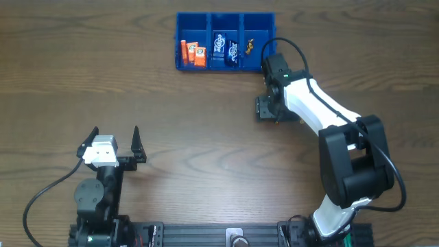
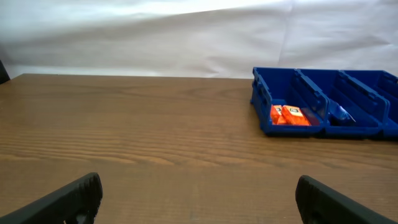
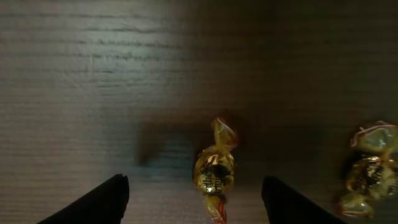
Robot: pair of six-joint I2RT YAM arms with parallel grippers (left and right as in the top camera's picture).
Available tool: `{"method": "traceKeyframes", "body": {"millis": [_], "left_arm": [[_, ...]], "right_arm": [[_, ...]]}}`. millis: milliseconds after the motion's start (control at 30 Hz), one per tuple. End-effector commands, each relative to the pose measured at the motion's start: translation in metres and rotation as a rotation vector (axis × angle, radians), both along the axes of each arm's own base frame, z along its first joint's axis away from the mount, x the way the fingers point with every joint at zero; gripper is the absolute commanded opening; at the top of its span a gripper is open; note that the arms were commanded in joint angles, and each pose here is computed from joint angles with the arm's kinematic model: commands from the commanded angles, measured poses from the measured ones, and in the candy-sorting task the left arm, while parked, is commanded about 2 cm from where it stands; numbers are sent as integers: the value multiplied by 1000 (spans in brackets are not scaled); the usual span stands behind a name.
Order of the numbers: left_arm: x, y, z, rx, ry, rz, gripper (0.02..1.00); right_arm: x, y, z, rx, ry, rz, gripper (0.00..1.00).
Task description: Sort Candies Into Trays
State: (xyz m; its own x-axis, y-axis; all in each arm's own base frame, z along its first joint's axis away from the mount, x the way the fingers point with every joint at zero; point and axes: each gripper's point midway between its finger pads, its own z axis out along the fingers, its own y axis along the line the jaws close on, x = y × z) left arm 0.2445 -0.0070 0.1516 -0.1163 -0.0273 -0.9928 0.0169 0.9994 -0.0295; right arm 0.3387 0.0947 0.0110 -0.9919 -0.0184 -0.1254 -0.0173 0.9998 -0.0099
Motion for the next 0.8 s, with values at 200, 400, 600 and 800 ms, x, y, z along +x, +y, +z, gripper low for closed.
{"method": "traceKeyframes", "body": {"millis": [200, 400, 600, 800], "left_arm": [[-1, 2, -17, 15, 50, 9, 998], [-1, 2, -18, 15, 50, 9, 998], [-1, 2, -18, 15, 50, 9, 996], [-1, 2, -17, 15, 50, 9, 998]], "right_arm": [[0, 0, -9, 2, 2, -15, 717], [3, -3, -11, -4, -7, -21, 711], [0, -7, -21, -11, 22, -30, 687], [1, -6, -22, -11, 21, -30, 544]]}}
